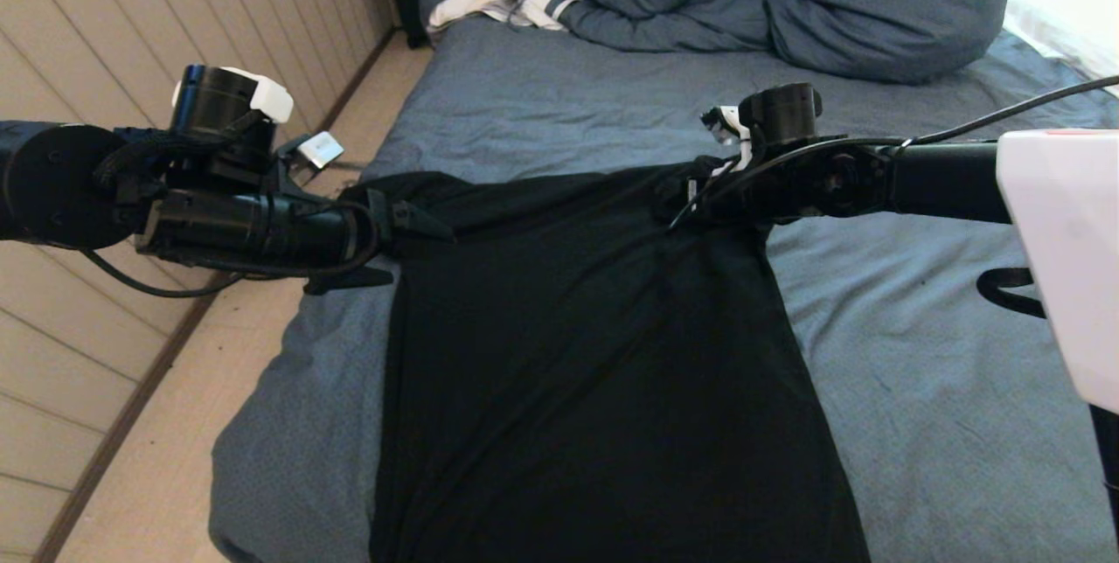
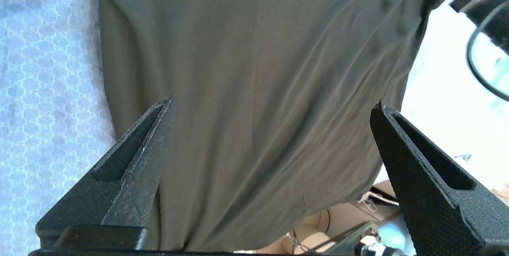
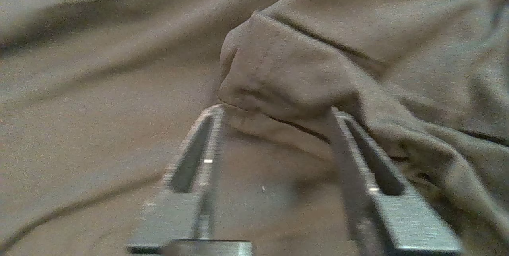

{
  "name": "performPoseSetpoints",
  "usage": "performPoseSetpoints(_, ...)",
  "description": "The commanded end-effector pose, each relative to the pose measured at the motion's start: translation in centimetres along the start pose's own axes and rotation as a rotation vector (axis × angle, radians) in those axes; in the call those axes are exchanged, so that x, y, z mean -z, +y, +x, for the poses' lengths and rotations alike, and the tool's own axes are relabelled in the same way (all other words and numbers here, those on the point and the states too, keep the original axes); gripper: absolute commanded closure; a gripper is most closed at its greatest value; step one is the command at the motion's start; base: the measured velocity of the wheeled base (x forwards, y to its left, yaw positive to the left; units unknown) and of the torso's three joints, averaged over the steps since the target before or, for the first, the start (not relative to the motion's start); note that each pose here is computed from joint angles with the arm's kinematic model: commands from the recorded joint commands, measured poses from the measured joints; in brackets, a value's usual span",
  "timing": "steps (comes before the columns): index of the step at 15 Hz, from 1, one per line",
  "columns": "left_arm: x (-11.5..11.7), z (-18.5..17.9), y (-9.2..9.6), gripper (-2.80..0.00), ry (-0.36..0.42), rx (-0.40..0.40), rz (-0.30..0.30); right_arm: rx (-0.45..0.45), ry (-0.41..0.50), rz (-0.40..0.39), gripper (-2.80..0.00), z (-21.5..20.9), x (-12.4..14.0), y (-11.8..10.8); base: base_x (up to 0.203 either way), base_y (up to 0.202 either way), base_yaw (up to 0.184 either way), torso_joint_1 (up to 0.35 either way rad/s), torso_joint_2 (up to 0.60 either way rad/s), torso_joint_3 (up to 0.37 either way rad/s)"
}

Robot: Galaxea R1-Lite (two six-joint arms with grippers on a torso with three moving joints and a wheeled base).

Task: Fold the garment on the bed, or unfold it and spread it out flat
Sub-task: Unford the black T-shirt

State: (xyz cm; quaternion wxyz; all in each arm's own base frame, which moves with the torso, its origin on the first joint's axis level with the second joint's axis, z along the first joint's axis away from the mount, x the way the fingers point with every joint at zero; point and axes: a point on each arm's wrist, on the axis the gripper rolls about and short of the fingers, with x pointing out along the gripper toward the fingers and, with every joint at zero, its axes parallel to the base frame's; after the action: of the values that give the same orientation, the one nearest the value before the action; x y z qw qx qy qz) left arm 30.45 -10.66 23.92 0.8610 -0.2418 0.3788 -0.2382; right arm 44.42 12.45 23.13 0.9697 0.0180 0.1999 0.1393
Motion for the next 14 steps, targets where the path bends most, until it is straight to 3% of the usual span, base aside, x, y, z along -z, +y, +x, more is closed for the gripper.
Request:
performPoseSetpoints(1,0.3,0.2,0.2,-2.80,-0.002,0.005,-0.001,0.008,0.023,0.002,-2.80,1.2,1.0,-0.4,0.000,0.000,0.000,0.000,0.00,0.000)
performPoseSetpoints(6,0.4,0.9,0.5,-2.80,-0.004,0.015,0.003,0.047,-0.009,-0.006,-2.80,2.3,1.3,-0.7,0.000,0.000,0.000,0.000,0.00,0.000)
performPoseSetpoints(7,0.5,1.0,0.6,-2.80,0.000,0.013,0.003,0.047,-0.010,-0.006,0.00,2.4,1.4,-0.7,0.000,0.000,0.000,0.000,0.00,0.000)
performPoseSetpoints(11,0.5,1.4,0.8,-2.80,0.008,0.011,-0.007,0.051,-0.046,-0.008,0.00,1.9,0.7,-0.8,0.000,0.000,0.000,0.000,0.00,0.000)
performPoseSetpoints(14,0.6,1.7,1.0,-2.80,0.009,0.009,-0.009,0.083,-0.103,-0.004,0.00,-0.4,-1.4,-2.3,0.000,0.000,0.000,0.000,0.00,0.000)
